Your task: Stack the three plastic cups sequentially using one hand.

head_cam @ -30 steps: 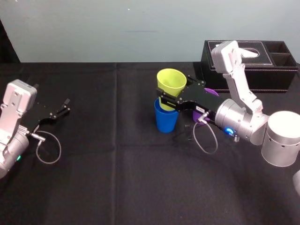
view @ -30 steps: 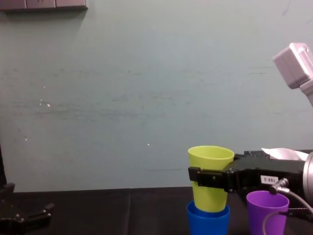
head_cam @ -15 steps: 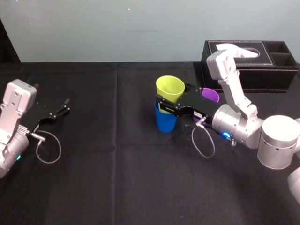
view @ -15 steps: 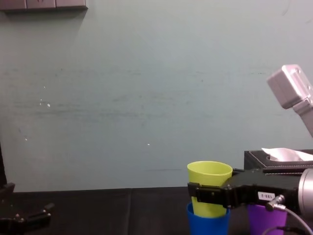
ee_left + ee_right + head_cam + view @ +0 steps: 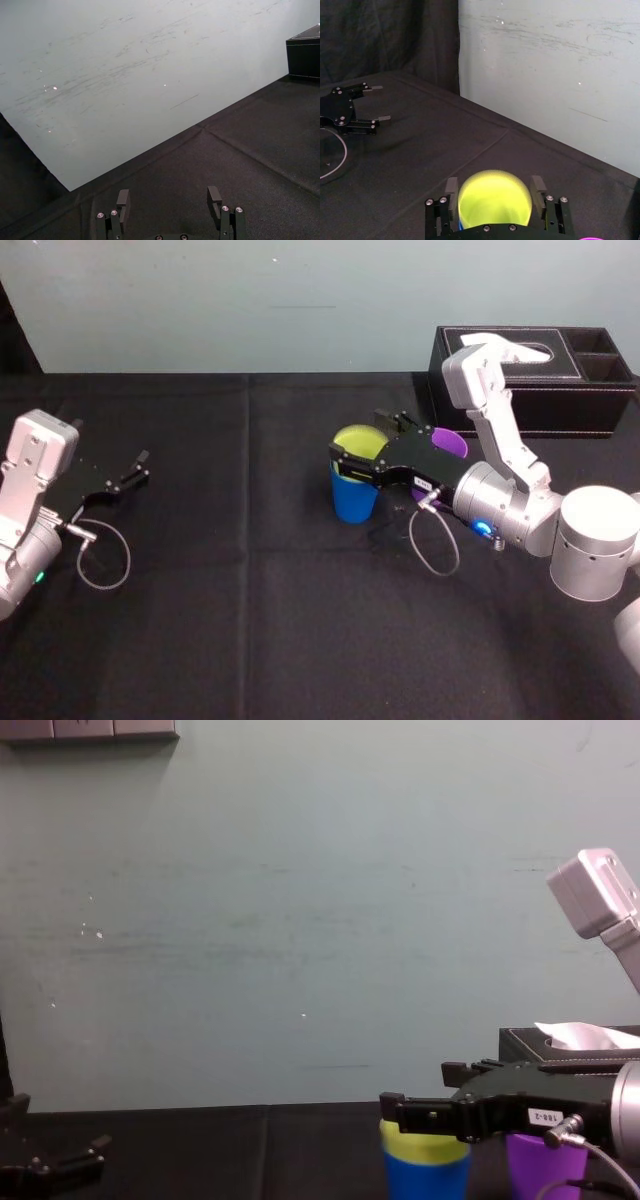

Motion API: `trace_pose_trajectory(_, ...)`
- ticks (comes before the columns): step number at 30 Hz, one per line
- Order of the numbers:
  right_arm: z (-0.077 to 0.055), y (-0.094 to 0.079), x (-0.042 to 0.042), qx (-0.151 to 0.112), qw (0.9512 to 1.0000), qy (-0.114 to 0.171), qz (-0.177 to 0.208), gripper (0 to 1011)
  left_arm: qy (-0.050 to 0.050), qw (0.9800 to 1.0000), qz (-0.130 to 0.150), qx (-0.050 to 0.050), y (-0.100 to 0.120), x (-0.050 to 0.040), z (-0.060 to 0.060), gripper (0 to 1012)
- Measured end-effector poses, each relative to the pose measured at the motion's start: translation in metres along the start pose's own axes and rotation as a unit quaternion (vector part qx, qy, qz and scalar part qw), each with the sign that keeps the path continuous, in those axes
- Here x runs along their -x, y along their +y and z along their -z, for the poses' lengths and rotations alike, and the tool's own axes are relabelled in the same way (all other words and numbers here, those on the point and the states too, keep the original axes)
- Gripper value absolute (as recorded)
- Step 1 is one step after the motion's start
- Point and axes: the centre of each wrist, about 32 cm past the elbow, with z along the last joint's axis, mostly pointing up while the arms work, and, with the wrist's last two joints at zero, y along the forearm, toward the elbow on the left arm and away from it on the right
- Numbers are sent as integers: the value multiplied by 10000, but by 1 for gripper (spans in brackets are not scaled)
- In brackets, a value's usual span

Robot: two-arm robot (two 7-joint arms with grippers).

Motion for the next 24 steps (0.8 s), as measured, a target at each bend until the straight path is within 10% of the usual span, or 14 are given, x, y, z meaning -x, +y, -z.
trace_pose_trajectory(24,-38,-83,28,-99,9999,-9,47,1003,0,10000,0,0,0,0,0,1011)
